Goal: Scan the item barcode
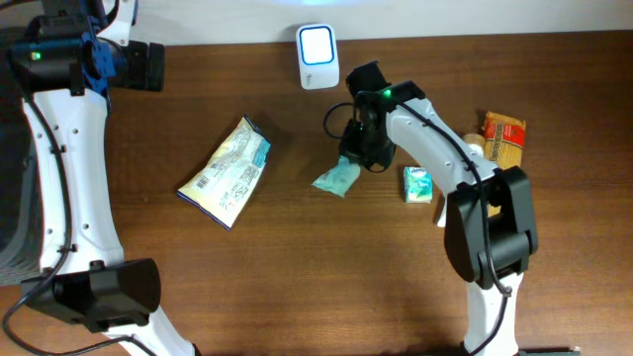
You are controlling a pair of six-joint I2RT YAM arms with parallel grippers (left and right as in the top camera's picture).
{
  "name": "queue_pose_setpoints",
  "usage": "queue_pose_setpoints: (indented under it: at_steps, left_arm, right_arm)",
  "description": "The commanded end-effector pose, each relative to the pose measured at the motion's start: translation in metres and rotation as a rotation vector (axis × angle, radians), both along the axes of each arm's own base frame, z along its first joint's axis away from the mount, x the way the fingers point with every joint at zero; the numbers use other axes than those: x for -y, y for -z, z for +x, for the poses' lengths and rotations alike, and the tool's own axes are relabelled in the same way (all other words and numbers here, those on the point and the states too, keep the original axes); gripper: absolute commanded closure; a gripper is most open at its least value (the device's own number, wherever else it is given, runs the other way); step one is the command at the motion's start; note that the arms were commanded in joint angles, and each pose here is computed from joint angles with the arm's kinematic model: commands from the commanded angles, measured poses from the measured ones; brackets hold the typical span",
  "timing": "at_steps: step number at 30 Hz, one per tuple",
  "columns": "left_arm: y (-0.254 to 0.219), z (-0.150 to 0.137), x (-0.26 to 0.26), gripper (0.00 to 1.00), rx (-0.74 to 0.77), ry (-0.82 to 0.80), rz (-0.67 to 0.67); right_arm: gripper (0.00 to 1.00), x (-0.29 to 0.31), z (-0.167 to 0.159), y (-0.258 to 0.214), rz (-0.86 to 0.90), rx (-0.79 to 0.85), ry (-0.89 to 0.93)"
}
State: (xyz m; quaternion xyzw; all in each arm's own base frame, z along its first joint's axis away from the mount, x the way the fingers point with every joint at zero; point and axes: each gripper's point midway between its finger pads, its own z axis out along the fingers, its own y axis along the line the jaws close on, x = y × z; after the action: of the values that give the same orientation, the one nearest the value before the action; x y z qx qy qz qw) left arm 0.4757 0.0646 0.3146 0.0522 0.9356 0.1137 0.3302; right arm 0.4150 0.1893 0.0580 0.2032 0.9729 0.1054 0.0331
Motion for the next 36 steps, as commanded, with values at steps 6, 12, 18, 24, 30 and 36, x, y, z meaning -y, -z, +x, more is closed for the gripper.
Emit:
queue_pose_setpoints:
  at_steps: [6,12,18,24,30,36]
  left_arm:
    - [-0.005,0.000,-0.001,0.01,0.010,0.011,0.009]
    - [-0.005,0.000,-0.001,0.01,0.010,0.011,0.008]
    - [-0.005,0.000,-0.001,0.01,0.010,0.011,0.009]
    - [-0.005,0.000,-0.001,0.01,0.010,0.011,0.008]
    - [-0.005,0.000,-0.001,0.01,0.010,0.011,0.008]
    - [-0.005,0.000,-0.001,0.01,0.010,0.011,0.008]
  right_arm:
    - [0.37,-0.029,-0.004,-0.036,0.123,0.080,-0.374]
    - [0.37,0.004,0.019,-0.043,0.184,0.306,-1.016]
    - [0.50,-0.009,0.004,0.037,0.311,0.172,-1.094]
    - [0.96,-0.010,-0.025,0.058,0.412,-0.002,-0.994]
    - [0.96,-0.010,0.021,0.045,0.327,0.003,-0.525]
    - [0.96,0.033,0.023,0.017,-0.078,-0.024,-0.128]
